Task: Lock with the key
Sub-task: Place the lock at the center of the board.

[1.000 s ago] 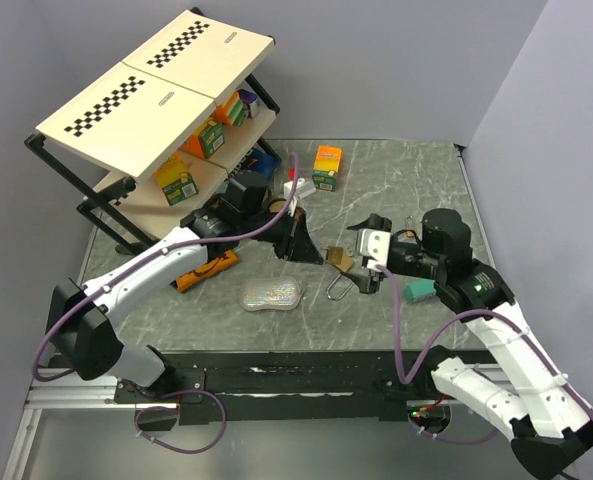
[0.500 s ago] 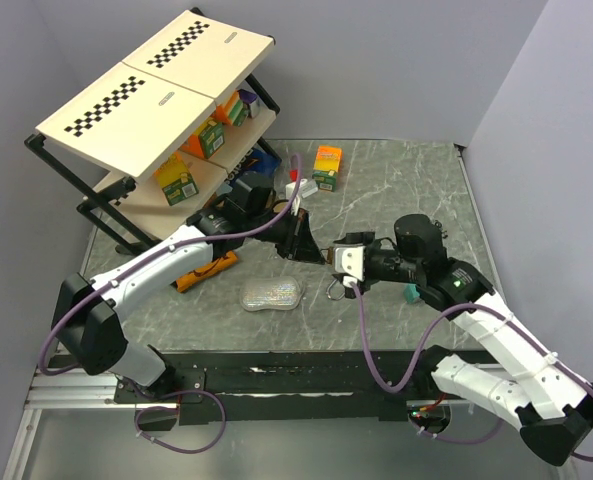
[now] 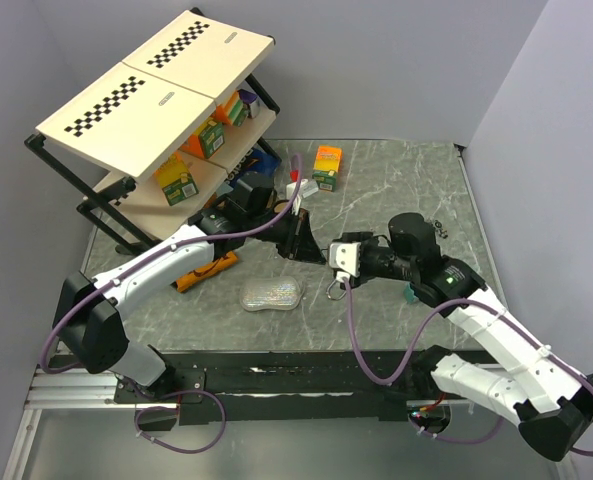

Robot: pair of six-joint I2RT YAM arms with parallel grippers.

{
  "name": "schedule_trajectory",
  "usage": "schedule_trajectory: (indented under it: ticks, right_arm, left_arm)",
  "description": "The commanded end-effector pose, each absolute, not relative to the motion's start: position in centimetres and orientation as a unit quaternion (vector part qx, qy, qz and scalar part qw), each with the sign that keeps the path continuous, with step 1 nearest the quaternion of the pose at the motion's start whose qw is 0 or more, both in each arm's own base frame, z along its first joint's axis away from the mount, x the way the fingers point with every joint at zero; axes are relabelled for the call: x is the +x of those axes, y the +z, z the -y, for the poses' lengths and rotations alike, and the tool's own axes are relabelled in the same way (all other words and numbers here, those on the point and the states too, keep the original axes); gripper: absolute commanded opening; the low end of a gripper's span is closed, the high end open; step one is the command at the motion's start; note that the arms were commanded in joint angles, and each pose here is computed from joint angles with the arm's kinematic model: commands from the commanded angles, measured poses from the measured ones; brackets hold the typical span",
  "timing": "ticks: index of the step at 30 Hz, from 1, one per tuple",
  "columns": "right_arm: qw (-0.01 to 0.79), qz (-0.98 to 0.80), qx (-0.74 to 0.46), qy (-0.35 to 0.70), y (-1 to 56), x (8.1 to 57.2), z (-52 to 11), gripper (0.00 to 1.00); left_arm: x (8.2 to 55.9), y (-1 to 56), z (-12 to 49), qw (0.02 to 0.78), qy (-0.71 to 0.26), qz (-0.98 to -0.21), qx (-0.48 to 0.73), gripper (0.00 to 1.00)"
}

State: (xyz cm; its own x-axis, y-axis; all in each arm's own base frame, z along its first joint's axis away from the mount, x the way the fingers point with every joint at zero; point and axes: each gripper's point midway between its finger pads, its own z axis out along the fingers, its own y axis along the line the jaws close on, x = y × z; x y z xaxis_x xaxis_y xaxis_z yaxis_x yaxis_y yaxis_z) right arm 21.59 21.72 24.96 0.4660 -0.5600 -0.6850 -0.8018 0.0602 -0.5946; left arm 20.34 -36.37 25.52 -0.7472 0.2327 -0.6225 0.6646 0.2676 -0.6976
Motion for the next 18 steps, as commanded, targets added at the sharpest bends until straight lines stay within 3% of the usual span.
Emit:
schedule_trajectory:
  ticks: [1, 5, 12, 14, 15, 17, 18]
  right_arm:
    - [0.54, -0.492, -0.674, 0.111, 25.8, 22.2, -22.4, 0.62]
    - [0.536, -0.494, -0.675, 0.112, 25.5, 22.3, -22.4, 0.58]
    - [0.538, -0.503, -0.667, 0.114, 25.7, 22.5, -22.5, 0.37]
    - [0.537, -0.514, -0.658, 0.12, 25.8, 22.6, -22.6, 0.28]
    - [0.538, -0.52, -0.652, 0.122, 25.8, 22.7, -22.6, 0.25]
    - [0.532, -0.555, -0.627, 0.127, 25.6, 23.5, -22.1, 0.16]
    - [0.527, -0.57, -0.616, 0.131, 25.4, 23.8, -21.9, 0.15]
  left_arm:
    - [20.5, 28.6, 37.2, 0.23, -0.558, -0.736, 0.308, 0.01]
    - [20.4, 28.7, 37.3, 0.228, -0.559, -0.734, 0.309, 0.01]
    - [20.6, 28.5, 37.3, 0.231, -0.557, -0.737, 0.306, 0.01]
    - [20.9, 28.4, 37.2, 0.234, -0.555, -0.738, 0.305, 0.08]
    - [21.5, 28.4, 37.0, 0.24, -0.553, -0.739, 0.3, 0.21]
    - [22.3, 28.8, 36.5, 0.257, -0.546, -0.741, 0.296, 0.29]
    - [23.2, 28.9, 36.0, 0.268, -0.541, -0.743, 0.29, 0.38]
